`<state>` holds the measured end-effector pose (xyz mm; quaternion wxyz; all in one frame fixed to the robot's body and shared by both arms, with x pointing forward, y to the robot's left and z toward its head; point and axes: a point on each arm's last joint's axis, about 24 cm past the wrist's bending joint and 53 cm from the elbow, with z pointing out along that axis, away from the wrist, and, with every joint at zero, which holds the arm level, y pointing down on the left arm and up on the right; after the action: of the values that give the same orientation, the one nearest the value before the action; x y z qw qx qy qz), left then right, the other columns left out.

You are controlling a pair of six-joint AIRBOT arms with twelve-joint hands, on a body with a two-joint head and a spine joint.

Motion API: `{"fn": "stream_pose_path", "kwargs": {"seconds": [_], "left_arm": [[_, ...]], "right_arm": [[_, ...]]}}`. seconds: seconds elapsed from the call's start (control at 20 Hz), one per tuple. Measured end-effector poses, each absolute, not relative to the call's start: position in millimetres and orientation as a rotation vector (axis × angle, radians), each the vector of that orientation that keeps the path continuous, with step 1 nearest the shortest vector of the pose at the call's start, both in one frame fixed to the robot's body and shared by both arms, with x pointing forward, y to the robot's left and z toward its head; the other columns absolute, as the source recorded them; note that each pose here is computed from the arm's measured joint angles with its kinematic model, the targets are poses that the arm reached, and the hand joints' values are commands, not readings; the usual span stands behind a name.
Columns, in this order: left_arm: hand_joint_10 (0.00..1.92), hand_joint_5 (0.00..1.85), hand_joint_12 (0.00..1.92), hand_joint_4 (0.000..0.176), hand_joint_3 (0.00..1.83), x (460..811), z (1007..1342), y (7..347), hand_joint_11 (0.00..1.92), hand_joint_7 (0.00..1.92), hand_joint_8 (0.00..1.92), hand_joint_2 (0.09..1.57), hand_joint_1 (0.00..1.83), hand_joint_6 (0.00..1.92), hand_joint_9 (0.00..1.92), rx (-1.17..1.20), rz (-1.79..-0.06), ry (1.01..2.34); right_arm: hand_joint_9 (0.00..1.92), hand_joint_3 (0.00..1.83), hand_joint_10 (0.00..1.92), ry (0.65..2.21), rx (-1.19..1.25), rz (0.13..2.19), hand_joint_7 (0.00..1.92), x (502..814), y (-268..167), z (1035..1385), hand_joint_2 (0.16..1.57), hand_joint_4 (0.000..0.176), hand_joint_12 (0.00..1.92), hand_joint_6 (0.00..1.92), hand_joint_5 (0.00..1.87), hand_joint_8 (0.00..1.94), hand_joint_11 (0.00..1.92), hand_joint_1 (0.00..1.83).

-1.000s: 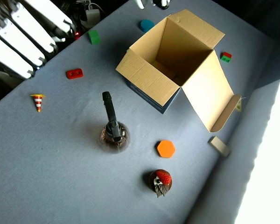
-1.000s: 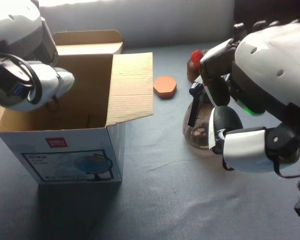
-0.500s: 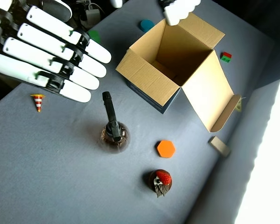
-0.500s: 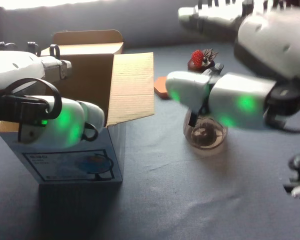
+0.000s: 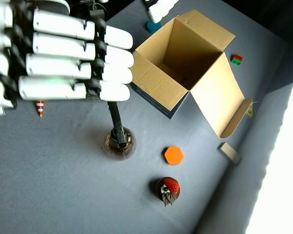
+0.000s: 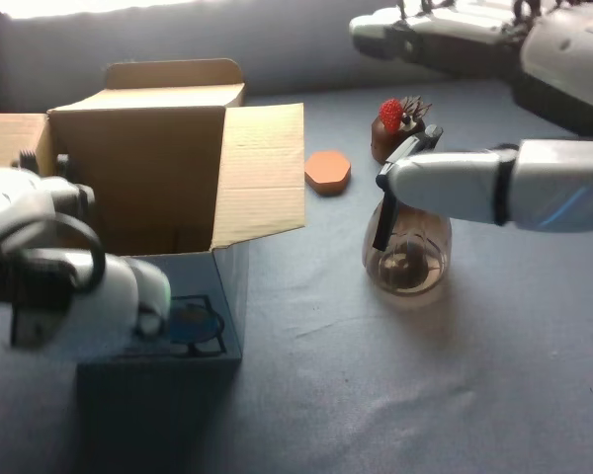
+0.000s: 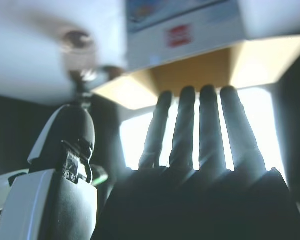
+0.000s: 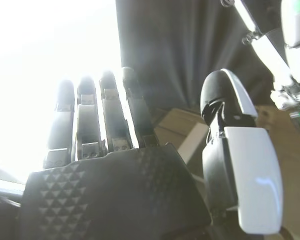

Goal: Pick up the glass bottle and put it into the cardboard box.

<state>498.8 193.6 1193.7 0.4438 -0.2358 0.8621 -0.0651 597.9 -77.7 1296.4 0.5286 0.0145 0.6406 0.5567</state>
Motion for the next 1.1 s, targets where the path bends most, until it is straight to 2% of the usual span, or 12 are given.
{"fn": "stream_pose_path", "kwargs": {"seconds": [0.1, 0.25, 0.4, 0.7, 0.95, 1.1], "left_arm": [[0.0, 0.05, 0.0, 0.02, 0.0, 482, 1178, 187, 0.0, 0.06, 0.0, 1.27, 0.05, 0.0, 0.04, -0.579, -0.159, 2.198], [0.0, 0.05, 0.0, 0.02, 0.0, 469, 1174, 181, 0.0, 0.06, 0.0, 1.28, 0.05, 0.0, 0.04, -0.629, -0.191, 2.188], [0.0, 0.05, 0.0, 0.02, 0.0, 459, 1168, 181, 0.0, 0.06, 0.0, 1.28, 0.05, 0.0, 0.03, -0.629, -0.173, 2.201], [0.0, 0.05, 0.0, 0.02, 0.0, 450, 1144, 179, 0.0, 0.05, 0.0, 1.27, 0.06, 0.0, 0.02, -0.666, -0.191, 2.203], [0.0, 0.05, 0.0, 0.02, 0.0, 456, 1131, 175, 0.0, 0.05, 0.0, 1.27, 0.06, 0.0, 0.02, -0.673, -0.249, 2.164], [0.0, 0.04, 0.0, 0.02, 0.0, 450, 1119, 173, 0.0, 0.05, 0.0, 1.28, 0.04, 0.0, 0.02, -0.673, -0.247, 2.194]], "right_arm": [[0.1, 0.0, 0.06, 1.548, 0.065, 1.371, 0.17, 608, -88, 1295, 1.0, 0.0, 0.11, 0.0, 0.18, 0.0, 0.0, 0.9], [0.1, 0.0, 0.05, 1.619, 0.103, 1.339, 0.16, 632, -96, 1276, 1.01, 0.0, 0.08, 0.0, 0.17, 0.0, 0.0, 1.1], [0.09, 0.0, 0.03, 1.657, 0.15, 1.302, 0.16, 652, -106, 1265, 1.01, 0.0, 0.01, 0.0, 0.15, 0.0, 0.0, 1.11], [0.09, 0.0, 0.03, 1.732, 0.263, 1.306, 0.16, 679, -108, 1244, 1.01, 0.0, 0.0, 0.0, 0.15, 0.0, 0.0, 1.1], [0.09, 0.0, 0.03, 1.78, 0.262, 1.296, 0.16, 682, -104, 1231, 1.02, 0.0, 0.0, 0.0, 0.15, 0.0, 0.0, 1.1], [0.1, 0.0, 0.03, 1.787, 0.246, 1.301, 0.16, 684, -95, 1228, 1.02, 0.0, 0.0, 0.0, 0.15, 0.0, 0.0, 1.09]]}}
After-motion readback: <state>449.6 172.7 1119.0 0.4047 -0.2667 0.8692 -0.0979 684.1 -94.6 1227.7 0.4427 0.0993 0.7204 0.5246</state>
